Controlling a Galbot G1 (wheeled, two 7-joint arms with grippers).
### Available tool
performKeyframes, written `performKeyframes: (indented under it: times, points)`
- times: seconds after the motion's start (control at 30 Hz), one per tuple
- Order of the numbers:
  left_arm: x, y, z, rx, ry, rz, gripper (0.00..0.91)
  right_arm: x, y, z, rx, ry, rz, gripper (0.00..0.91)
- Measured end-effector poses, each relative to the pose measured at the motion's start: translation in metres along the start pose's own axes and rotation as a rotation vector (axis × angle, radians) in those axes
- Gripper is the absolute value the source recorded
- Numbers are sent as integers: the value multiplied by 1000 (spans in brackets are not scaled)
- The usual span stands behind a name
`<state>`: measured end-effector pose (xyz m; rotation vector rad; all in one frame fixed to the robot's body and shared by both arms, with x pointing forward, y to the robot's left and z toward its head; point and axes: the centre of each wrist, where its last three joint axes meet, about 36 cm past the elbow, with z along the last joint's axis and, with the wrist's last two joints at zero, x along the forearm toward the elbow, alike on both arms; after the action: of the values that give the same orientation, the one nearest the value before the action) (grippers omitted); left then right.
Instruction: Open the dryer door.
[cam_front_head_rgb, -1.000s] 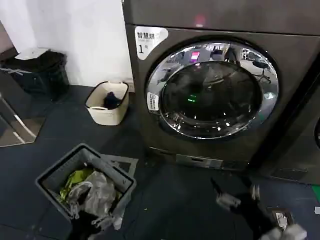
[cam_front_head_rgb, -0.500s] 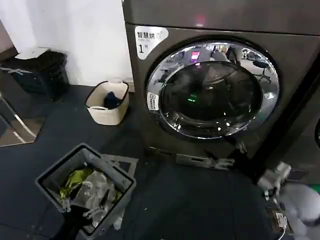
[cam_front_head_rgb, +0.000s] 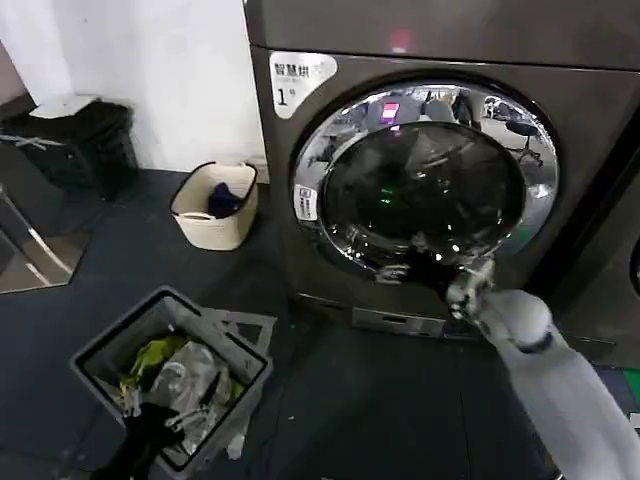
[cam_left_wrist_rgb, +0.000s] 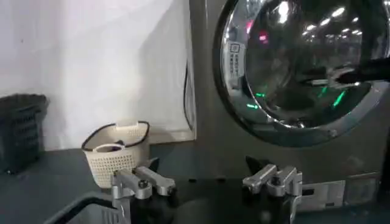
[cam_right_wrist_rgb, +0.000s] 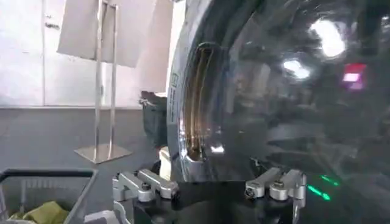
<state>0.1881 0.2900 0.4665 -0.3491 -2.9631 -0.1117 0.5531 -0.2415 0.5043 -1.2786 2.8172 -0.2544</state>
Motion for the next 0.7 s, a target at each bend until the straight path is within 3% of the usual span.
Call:
performKeyframes:
  times: [0.7]
  points:
    - [-1,-2,-1,5,-6,47,907,-58,13,-30,19,-39,-92,907]
